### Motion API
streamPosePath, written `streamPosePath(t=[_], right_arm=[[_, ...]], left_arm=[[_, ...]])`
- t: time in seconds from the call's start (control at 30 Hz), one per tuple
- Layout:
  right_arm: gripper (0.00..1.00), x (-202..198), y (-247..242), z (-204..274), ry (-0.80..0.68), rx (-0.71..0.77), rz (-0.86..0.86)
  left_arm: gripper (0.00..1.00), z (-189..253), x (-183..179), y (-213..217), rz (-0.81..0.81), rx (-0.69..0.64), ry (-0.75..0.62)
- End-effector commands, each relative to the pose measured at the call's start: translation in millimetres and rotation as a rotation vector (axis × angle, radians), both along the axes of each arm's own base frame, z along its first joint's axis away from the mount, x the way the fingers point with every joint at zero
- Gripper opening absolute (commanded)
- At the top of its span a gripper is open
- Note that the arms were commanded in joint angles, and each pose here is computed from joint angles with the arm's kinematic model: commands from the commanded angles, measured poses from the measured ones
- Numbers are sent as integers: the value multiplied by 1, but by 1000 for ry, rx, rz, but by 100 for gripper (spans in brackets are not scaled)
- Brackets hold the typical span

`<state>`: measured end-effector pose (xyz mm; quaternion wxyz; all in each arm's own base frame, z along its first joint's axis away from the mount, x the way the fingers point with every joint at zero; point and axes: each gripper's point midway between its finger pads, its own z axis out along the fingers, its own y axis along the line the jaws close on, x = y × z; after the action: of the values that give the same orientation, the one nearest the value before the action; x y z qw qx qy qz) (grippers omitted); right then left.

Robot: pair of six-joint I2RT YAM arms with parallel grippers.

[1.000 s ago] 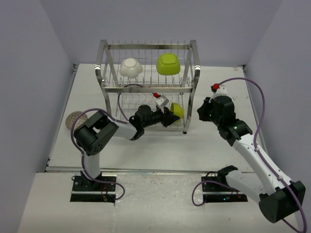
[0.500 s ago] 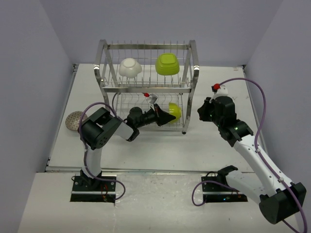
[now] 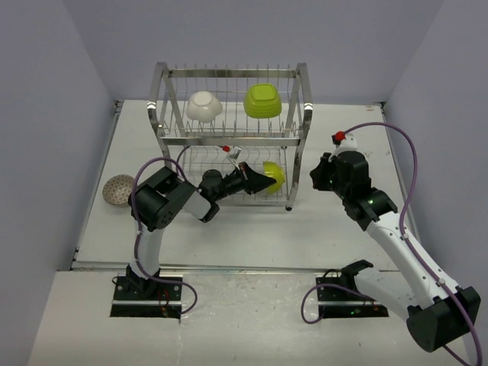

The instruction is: Unload the bowls from the dish rack

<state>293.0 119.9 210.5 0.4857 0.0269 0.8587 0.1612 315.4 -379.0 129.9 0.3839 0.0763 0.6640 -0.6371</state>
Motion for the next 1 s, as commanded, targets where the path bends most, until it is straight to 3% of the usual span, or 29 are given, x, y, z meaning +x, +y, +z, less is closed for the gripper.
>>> streamPosePath(t=[0.0, 0.97], right_arm=[[1, 4, 1, 21, -53, 1, 15], [1, 4, -1, 22, -59, -7, 13]], left_arm=[[0, 92, -12, 13, 22, -285, -301], [0, 155, -21, 9, -33, -412, -382]])
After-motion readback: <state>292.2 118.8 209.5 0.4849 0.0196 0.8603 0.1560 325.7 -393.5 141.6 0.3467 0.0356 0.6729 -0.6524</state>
